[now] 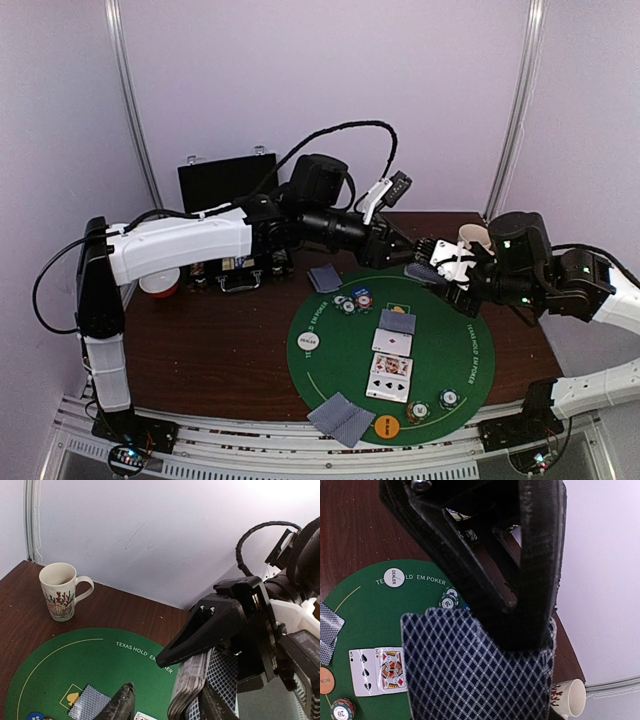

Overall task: Distribute texas hold em gaming equipment
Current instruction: Pick up the poker card from the face-down deck piles, then distribute the poker card in the community card area, then place the poker card on the poker table mat.

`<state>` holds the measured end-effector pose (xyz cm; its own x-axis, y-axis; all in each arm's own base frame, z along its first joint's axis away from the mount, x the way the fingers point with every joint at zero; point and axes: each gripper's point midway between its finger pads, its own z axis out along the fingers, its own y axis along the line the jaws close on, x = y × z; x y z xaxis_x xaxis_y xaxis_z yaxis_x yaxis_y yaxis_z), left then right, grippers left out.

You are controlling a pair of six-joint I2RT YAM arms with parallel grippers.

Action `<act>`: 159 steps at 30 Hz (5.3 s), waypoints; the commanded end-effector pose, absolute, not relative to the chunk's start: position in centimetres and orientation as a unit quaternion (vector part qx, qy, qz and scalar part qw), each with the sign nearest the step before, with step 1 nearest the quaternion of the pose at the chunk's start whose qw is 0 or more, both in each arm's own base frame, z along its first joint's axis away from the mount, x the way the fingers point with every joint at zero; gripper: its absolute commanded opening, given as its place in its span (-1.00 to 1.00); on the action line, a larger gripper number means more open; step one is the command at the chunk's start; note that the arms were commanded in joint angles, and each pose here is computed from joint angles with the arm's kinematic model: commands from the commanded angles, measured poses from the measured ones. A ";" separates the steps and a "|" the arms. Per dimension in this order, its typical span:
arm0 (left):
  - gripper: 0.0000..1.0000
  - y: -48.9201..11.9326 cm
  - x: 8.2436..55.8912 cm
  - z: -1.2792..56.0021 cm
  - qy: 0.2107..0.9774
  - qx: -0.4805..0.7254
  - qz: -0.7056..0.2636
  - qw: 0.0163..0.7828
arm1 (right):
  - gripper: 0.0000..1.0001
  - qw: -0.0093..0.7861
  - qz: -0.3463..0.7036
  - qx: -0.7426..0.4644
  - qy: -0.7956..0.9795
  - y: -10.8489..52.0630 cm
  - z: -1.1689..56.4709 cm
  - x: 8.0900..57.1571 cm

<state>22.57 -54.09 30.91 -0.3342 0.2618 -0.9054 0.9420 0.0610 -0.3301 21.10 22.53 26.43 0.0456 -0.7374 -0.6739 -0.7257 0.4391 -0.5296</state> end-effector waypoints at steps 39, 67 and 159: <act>-1.00 -49.6 23.3 34.4 0.629 0.483 -0.481 0.375 | -0.12 0.508 -0.019 -0.517 0.689 21.5 27.2 21.1; -1.00 -54.6 38.4 17.2 0.707 0.458 -0.433 0.321 | -0.11 0.498 -0.017 -0.524 0.691 21.6 26.6 21.1; 0.75 -28.2 35.1 35.8 0.717 0.304 -0.244 0.577 | -0.12 0.207 -0.070 -0.276 0.936 6.7 3.4 28.3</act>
